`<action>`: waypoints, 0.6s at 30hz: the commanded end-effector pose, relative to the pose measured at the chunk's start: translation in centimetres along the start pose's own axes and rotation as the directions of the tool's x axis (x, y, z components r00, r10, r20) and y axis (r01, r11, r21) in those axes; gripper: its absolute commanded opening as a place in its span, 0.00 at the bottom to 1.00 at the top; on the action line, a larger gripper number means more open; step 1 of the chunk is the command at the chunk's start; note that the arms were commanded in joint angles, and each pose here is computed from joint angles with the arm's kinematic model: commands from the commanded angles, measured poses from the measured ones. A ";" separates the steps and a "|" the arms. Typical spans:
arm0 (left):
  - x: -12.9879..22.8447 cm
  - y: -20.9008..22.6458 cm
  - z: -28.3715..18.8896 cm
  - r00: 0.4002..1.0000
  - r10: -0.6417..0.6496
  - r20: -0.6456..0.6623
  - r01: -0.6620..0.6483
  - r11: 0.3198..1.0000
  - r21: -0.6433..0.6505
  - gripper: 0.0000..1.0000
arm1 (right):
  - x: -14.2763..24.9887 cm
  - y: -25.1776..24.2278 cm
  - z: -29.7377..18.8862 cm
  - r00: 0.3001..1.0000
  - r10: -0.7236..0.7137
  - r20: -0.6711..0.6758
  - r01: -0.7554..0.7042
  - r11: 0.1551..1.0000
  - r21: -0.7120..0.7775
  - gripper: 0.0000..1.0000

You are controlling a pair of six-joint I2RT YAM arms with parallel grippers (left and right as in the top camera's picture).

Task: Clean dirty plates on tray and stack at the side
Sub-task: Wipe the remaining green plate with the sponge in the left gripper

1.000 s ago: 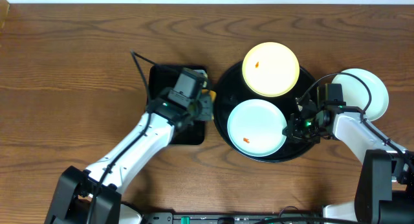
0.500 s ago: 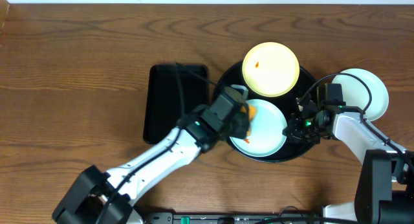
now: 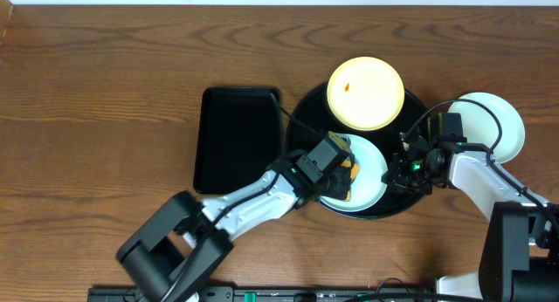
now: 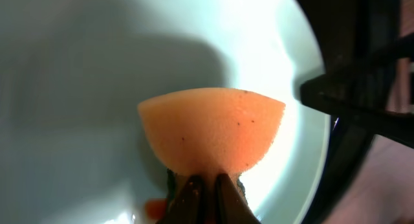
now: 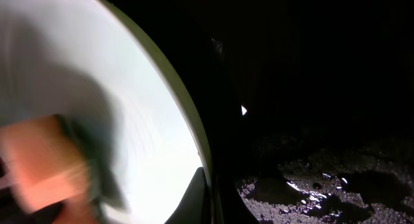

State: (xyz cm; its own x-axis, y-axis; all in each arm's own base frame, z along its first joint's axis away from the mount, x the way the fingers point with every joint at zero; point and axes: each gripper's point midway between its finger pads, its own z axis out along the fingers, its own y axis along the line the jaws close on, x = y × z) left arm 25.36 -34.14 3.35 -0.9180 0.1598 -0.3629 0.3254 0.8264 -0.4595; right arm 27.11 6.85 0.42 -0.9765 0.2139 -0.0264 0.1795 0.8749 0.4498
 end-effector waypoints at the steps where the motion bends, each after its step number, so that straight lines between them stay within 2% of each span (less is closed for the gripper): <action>1: 0.8 0.4 1.3 0.999 0.003 -0.033 -0.003 1.000 0.003 0.08 | 0.4 0.5 0.0 1.000 0.000 -0.008 0.000 1.000 -0.009 0.01; 8: 0.4 3.4 2.3 1.000 -0.001 0.013 0.003 0.991 -0.137 0.08 | 0.6 0.4 0.0 1.000 0.010 -0.015 -0.010 1.000 -0.007 0.01; 15: -2.7 7.5 1.0 0.983 0.032 0.182 0.036 0.933 -0.357 0.07 | 0.6 0.4 0.0 1.000 0.011 -0.016 -0.011 1.000 -0.006 0.01; 18: -4.3 8.2 0.1 0.973 0.059 0.224 0.035 0.919 -0.393 0.07 | 0.6 0.4 0.0 1.000 0.011 -0.016 -0.011 1.000 -0.007 0.01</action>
State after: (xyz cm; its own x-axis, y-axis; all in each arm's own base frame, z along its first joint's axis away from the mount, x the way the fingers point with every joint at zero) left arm 29.17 -31.41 1.43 -0.8677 0.0922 -0.4885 0.2505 0.9299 -0.2694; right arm 26.87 6.99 0.46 -0.9743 0.2251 -0.0083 0.1967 0.8683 0.4553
